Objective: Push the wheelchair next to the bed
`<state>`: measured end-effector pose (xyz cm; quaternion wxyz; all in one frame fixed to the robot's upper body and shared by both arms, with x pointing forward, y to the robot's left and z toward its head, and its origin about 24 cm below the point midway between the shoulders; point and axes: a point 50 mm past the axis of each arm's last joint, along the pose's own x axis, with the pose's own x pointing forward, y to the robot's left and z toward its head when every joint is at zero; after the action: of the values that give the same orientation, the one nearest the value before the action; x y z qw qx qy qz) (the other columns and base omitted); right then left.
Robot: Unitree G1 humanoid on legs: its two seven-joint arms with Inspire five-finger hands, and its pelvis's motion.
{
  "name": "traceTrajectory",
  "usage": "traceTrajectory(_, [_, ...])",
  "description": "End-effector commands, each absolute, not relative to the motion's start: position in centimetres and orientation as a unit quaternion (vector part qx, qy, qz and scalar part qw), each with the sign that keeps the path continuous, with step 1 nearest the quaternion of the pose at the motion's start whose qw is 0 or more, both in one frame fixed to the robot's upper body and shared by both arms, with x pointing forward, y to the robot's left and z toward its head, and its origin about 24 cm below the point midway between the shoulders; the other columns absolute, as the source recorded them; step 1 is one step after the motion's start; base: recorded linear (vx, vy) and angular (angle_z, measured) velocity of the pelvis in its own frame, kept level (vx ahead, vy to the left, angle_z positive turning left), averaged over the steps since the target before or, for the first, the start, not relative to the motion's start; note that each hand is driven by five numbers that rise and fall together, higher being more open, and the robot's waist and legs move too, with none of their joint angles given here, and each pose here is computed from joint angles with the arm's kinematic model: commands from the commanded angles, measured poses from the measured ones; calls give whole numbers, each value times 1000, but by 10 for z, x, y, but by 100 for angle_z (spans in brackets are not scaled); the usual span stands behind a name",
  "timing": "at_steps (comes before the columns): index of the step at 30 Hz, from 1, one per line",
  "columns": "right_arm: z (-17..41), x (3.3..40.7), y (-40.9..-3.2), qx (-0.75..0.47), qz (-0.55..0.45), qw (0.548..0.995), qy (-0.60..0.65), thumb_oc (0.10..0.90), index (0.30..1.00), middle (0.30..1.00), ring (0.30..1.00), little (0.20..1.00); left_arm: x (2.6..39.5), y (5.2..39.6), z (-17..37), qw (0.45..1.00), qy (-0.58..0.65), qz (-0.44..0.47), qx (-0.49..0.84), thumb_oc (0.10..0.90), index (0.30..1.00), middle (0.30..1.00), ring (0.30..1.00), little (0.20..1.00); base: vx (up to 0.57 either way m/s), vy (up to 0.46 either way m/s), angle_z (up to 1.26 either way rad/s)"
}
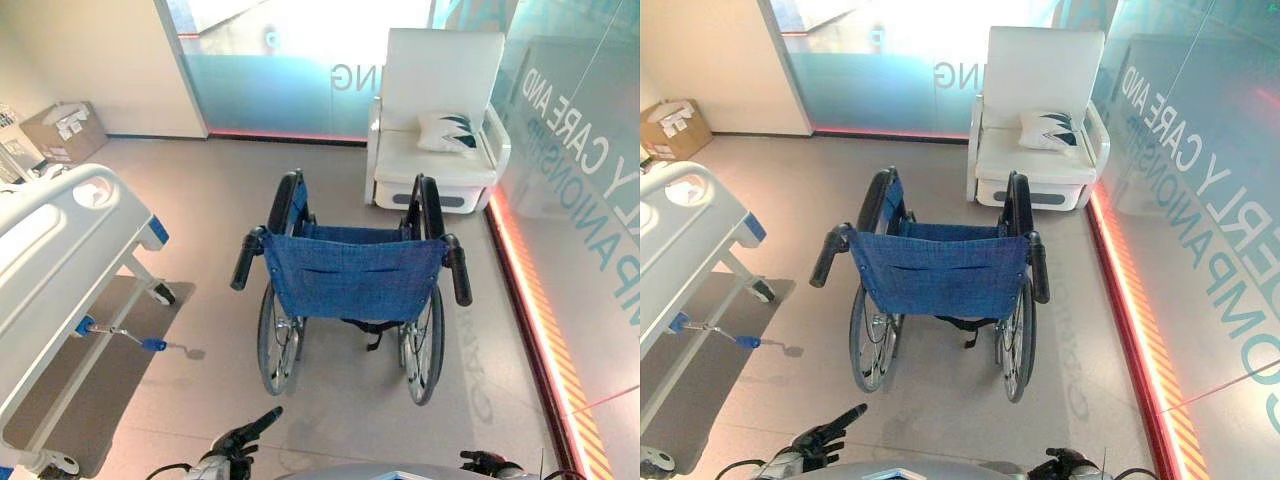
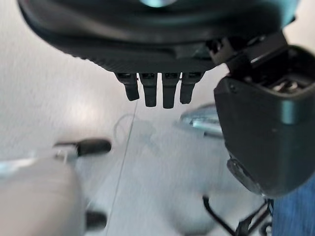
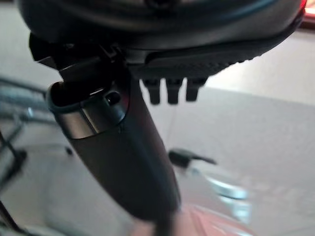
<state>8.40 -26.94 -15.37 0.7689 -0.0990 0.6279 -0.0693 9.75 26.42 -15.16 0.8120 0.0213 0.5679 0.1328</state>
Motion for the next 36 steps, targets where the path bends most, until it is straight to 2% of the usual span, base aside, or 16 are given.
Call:
traceTrajectory(1, [-120, 119, -330, -160, -149, 773, 595, 800, 900, 900, 900, 900, 146, 309, -120, 840, 510, 172, 73, 800, 900, 900, 900, 900, 22, 12, -5])
traceTrajectory(9, [-61, 145, -401, -195, -273, 780, 529, 800, 900, 900, 900, 900, 165, 368, -77, 833, 483, 240, 124, 800, 900, 900, 900, 900, 2, 1, 0])
traceTrajectory(13, [-15, 181, -425, -200, -360, 813, 412, 800, 900, 900, 900, 900, 198, 391, -38, 858, 391, 285, 171, 800, 900, 900, 900, 900, 6, 6, -5])
traceTrajectory(16, [15, 205, -430, -197, -399, 836, 321, 800, 900, 900, 900, 900, 229, 394, -2, 882, 306, 301, 194, 800, 900, 900, 900, 900, -9, 6, 0])
traceTrajectory(20, [66, 242, -413, -136, -430, 882, 141, 800, 900, 900, 900, 900, 272, 377, 65, 924, 134, 301, 194, 800, 900, 900, 900, 900, -50, 3, 0])
traceTrajectory(22, [75, 247, -407, -125, -428, 888, 109, 800, 900, 900, 900, 900, 276, 374, 75, 930, 104, 300, 187, 800, 900, 900, 900, 900, -20, -2, -2])
traceTrajectory(25, [105, 269, -386, -67, -409, 910, 17, 800, 900, 900, 900, 900, 293, 355, 111, 945, 14, 267, 190, 800, 900, 900, 900, 900, 0, 0, 0])
traceTrajectory(27, [121, 283, -365, 7, -360, 932, -38, 800, 900, 900, 900, 900, 304, 337, 132, 963, -41, 219, 154, 800, 900, 900, 900, 900, 0, 0, 0])
traceTrajectory(31, [133, 293, -341, 24, -300, 950, -81, 800, 900, 900, 900, 900, 309, 318, 143, 973, -72, 165, 147, 800, 900, 900, 900, 900, 0, 0, 0])
traceTrajectory(36, [144, 295, -305, -18, -210, 971, -113, 800, 900, 900, 900, 900, 306, 296, 140, 980, -69, 88, 162, 800, 900, 900, 900, 900, 0, 0, 0])
